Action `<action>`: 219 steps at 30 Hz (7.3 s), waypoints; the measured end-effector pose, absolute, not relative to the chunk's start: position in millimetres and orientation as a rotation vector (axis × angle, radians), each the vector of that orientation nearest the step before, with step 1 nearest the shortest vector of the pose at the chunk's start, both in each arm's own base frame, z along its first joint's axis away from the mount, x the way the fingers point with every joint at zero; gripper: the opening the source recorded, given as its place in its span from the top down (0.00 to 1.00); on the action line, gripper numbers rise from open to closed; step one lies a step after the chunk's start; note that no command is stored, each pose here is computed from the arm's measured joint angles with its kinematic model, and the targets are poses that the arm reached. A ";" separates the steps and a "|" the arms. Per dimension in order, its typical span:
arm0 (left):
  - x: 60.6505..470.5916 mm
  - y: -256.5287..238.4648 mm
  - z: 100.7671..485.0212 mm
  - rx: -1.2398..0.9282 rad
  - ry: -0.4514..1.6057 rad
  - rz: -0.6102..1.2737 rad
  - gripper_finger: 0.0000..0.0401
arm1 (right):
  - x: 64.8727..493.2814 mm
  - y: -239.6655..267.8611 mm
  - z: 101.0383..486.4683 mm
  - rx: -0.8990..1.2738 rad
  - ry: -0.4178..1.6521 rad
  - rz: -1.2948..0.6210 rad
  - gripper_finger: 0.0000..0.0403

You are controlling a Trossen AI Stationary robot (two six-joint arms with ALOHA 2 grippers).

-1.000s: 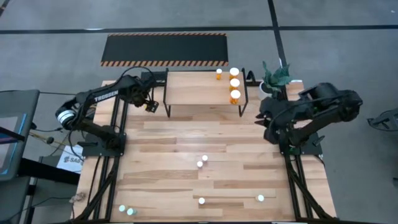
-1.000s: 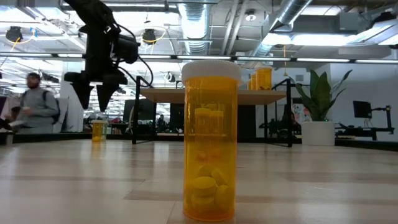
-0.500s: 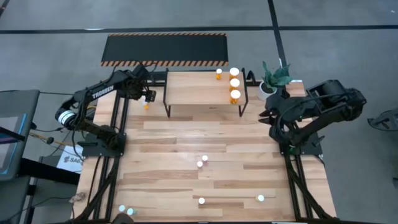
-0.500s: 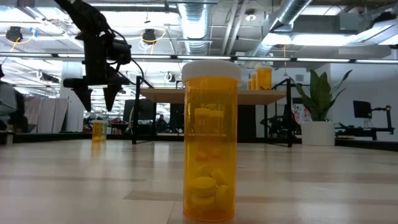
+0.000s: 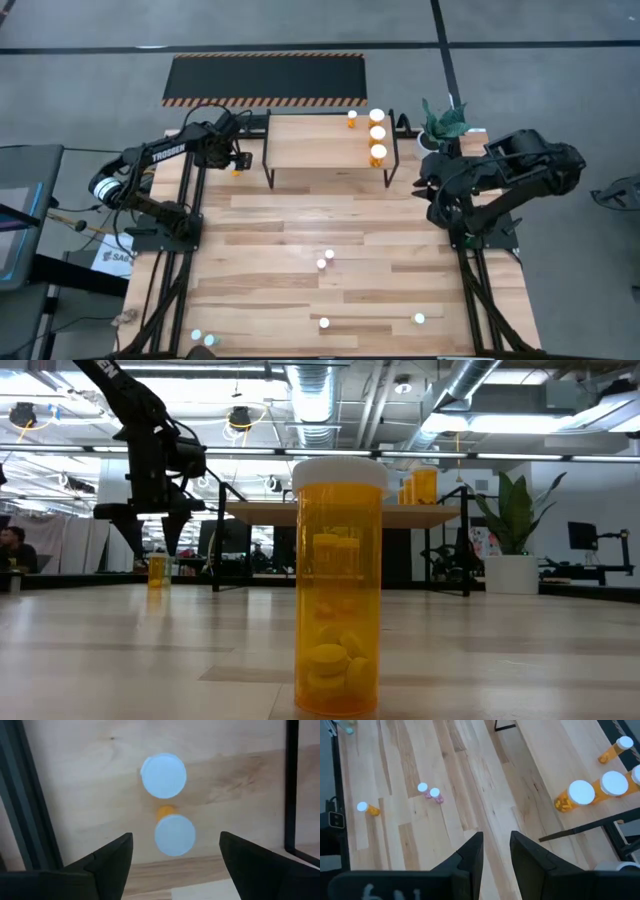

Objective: Pick and place medicine bottles onto shelf by color
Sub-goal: Put the top small orange pill bottle on the shelf aligned with the other small orange pill bottle

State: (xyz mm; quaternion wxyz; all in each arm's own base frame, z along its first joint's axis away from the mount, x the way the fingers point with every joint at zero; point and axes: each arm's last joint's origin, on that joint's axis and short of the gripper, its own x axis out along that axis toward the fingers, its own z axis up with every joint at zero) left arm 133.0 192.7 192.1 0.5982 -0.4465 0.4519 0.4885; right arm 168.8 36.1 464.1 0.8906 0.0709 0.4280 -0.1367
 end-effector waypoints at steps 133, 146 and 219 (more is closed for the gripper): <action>338.2 169.6 381.4 -0.549 1.094 0.506 0.75 | 170.6 25.9 464.0 0.091 0.900 -0.298 0.71; 343.0 170.5 364.2 -0.493 1.217 0.526 0.75 | 170.6 25.9 464.0 0.091 0.900 -0.297 0.71; 270.6 142.2 475.0 -0.202 0.818 0.609 0.39 | 219.5 22.6 463.1 0.012 0.776 -0.266 0.71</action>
